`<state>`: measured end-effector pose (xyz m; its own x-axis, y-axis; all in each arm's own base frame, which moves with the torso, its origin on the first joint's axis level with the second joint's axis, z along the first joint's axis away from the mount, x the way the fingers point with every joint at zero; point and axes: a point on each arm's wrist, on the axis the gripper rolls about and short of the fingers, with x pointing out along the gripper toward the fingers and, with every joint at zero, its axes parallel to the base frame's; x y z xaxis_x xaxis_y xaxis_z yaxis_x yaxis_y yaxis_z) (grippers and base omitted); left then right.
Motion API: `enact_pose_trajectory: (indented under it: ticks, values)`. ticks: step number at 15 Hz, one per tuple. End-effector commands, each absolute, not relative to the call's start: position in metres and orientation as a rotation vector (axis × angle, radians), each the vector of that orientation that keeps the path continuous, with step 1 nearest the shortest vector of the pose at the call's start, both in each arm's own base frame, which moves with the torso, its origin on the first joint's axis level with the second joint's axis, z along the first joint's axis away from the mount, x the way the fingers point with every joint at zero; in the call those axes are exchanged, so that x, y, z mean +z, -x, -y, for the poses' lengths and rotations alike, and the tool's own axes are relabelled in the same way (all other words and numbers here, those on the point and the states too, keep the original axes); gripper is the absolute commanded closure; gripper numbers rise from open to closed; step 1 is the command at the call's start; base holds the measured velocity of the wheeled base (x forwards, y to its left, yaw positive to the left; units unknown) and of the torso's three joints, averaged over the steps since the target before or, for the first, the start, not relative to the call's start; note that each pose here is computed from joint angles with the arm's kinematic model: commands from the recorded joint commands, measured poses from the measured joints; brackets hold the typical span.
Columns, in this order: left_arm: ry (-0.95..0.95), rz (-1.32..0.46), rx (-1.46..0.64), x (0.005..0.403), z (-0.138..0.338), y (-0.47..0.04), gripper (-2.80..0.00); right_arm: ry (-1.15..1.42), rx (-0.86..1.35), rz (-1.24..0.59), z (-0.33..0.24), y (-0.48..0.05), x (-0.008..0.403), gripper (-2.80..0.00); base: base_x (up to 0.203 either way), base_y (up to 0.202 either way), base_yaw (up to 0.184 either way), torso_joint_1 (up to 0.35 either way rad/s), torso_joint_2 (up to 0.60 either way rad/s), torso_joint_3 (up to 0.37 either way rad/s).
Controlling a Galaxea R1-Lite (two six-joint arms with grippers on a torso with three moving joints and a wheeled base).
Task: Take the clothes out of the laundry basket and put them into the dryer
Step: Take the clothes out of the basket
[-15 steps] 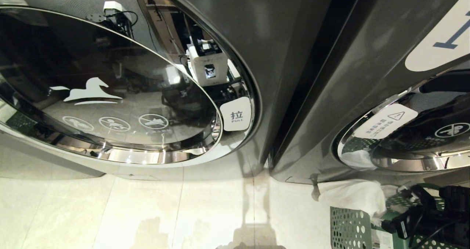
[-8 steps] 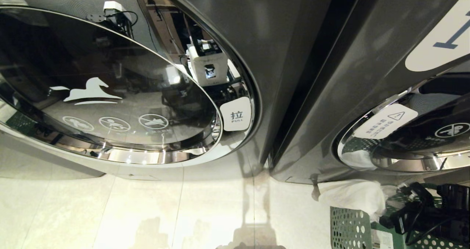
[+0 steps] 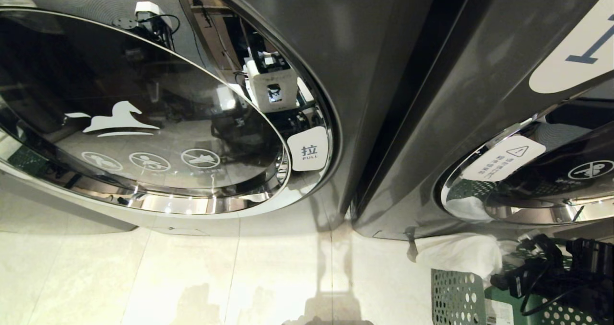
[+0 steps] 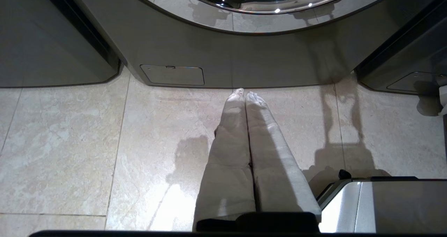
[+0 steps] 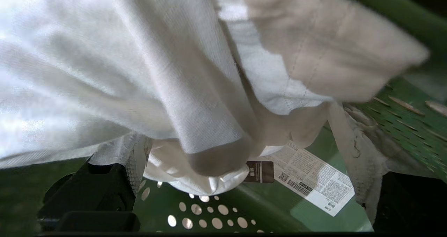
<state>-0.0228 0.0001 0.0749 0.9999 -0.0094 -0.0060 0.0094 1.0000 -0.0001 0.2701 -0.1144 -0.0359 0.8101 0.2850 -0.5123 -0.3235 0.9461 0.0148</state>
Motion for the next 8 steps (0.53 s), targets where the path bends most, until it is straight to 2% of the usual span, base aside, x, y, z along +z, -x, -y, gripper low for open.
enact_pose_trajectory:
  ticks: [1, 7, 8]
  values:
    - [0.0, -0.006, -0.009, 0.0749, -0.0001, 0.0228, 0.0, 0.076, 0.33, -0.532, 0.1145, -0.2711, -0.0383, -2.8, 0.0, 0.0, 0.0, 0.0, 0.0, 0.0]
    - [0.0, -0.006, -0.009, 0.0749, -0.0001, 0.0228, 0.0, 0.084, 0.332, -0.525, 0.1136, -0.2711, -0.0381, -2.8, 0.0, 0.0, 0.0, 0.0, 0.0, 0.0]
    - [0.0, -0.006, -0.009, 0.0749, -0.0001, 0.0228, 0.0, 0.087, 0.332, -0.516, 0.1137, -0.2736, -0.0374, 0.0, 0.0, 0.0, 0.0, 0.0, 0.0, 0.0]
